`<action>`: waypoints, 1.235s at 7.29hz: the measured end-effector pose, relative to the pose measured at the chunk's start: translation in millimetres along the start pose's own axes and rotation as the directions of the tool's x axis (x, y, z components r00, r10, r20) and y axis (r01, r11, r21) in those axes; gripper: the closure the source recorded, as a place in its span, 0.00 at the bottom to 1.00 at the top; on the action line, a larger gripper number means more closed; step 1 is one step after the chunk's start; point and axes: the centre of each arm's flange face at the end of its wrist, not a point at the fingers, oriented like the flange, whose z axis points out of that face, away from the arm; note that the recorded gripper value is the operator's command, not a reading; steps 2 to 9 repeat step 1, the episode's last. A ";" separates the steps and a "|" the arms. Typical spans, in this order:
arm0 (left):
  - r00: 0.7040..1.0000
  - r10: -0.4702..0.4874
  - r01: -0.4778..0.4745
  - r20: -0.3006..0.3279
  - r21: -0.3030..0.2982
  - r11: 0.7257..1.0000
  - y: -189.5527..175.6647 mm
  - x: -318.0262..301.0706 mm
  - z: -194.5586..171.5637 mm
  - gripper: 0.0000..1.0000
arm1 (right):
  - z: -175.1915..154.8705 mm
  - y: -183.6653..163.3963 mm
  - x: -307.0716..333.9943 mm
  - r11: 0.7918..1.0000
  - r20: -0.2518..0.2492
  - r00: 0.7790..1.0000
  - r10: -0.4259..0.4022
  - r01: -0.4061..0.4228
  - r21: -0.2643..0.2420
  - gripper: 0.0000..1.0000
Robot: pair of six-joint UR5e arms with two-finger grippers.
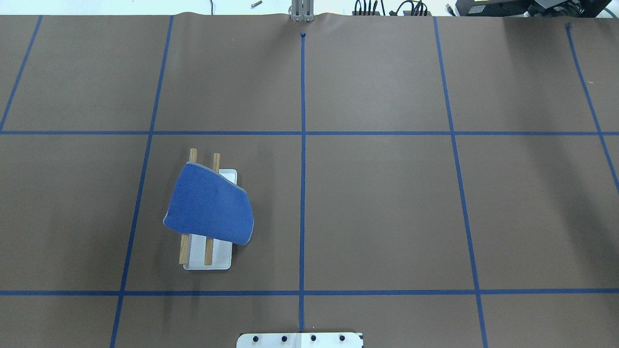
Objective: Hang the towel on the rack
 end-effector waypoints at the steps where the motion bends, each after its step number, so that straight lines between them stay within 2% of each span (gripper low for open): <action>1: 1.000 0.011 -0.011 0.000 0.011 1.000 -1.0 0.3 -0.3 0.02 | 0.7 -0.5 -1.3 1.000 0.001 1.000 -0.003 0.003 0.000 0.00; 9: 1.000 0.011 -0.011 0.000 0.011 1.000 -1.0 0.3 -0.3 0.02 | 0.7 -0.5 -1.3 1.000 0.001 1.000 -0.003 0.003 0.000 0.00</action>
